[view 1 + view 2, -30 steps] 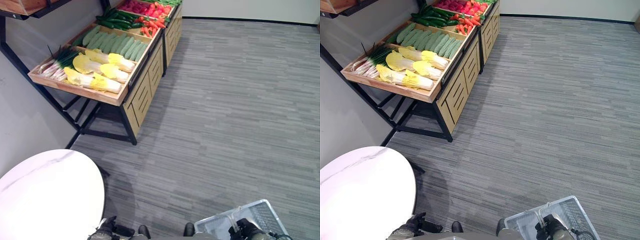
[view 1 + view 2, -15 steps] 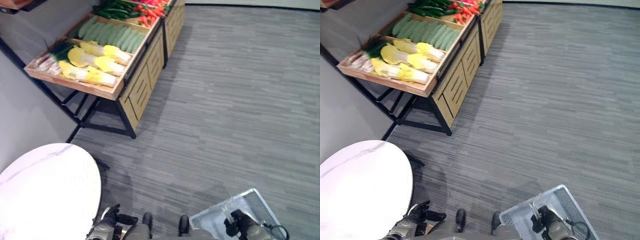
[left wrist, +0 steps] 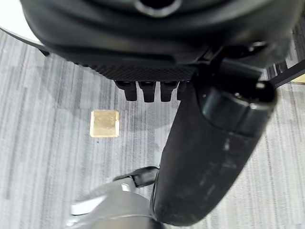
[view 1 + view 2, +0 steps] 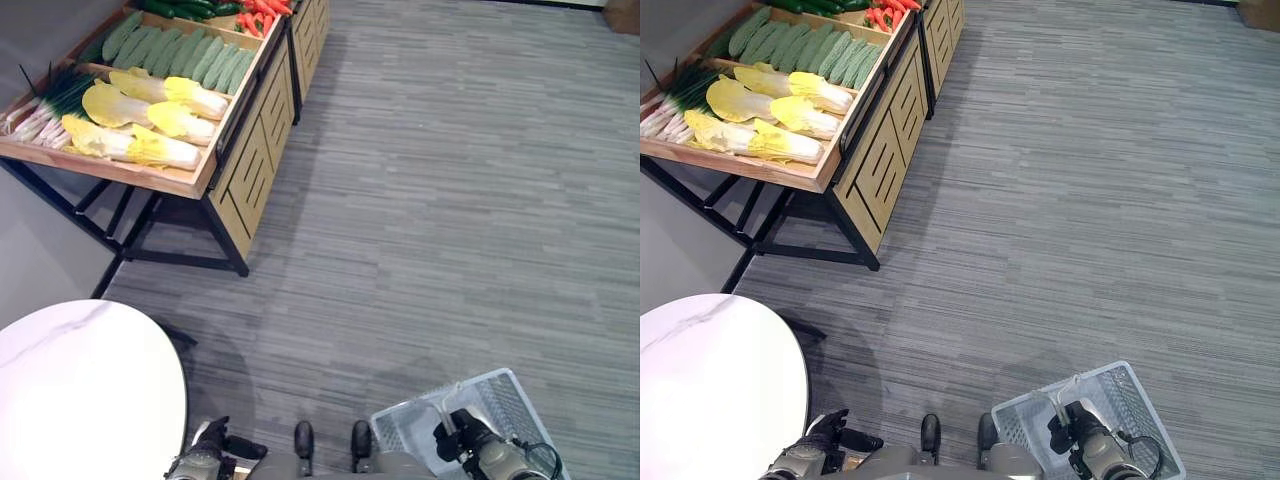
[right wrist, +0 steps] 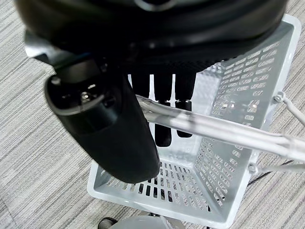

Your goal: Get the vegetables into the basket

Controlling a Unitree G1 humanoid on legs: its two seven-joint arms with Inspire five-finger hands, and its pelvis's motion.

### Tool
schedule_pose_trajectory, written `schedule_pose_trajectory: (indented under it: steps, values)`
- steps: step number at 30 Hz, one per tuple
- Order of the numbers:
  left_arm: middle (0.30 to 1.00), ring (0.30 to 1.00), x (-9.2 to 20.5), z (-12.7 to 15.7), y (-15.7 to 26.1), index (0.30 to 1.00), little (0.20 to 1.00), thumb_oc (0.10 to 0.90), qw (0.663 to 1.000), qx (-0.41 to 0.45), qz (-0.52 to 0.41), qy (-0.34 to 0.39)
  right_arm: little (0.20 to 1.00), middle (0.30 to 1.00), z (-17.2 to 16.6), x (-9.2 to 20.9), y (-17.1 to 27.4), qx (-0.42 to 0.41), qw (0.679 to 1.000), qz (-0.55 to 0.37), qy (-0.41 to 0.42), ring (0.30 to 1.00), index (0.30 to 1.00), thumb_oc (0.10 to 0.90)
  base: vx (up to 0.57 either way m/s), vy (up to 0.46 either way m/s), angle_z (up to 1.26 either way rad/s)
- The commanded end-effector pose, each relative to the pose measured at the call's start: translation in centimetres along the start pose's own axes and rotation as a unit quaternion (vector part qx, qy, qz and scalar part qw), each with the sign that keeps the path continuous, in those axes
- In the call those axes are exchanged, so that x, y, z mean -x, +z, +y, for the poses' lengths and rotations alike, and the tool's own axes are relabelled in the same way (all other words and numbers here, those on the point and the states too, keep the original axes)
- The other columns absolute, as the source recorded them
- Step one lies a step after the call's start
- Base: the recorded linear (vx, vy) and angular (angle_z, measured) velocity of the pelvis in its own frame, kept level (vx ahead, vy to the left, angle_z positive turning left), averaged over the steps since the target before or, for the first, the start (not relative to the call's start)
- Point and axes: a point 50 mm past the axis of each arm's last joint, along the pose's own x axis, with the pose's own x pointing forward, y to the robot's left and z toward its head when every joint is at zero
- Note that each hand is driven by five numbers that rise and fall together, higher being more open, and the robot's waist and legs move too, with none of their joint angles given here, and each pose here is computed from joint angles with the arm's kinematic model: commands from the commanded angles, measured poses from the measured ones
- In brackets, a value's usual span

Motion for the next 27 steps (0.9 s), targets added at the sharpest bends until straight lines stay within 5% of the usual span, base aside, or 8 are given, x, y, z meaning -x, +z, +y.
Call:
schedule_pose_trajectory:
  steps: [1,15,27]
  values:
    - [1.0,1.0,-0.2,1.1,0.5,1.0,1.0,0.9,0.999,-0.027,-0.002,0.021,0.3,0.3,-0.5,-0.2,0.8,-0.014,1.0,-0.006,-0.006,0.3,0.3,0.4,0.0,0.173,-0.17]
    - [1.0,1.0,-0.2,2.4,0.0,1.0,1.0,0.9,0.999,-0.015,0.012,0.035,0.3,0.3,-0.2,-0.2,0.9,-0.053,0.999,-0.004,-0.002,0.3,0.3,0.4,0.06,0.148,-0.13]
    - [1.0,1.0,-0.3,1.9,0.5,1.0,1.0,0.9,0.999,-0.005,0.011,0.03,0.3,0.3,-0.2,-0.1,0.6,-0.043,0.999,-0.007,0.0,0.3,0.3,0.4,0.16,-0.052,0.08]
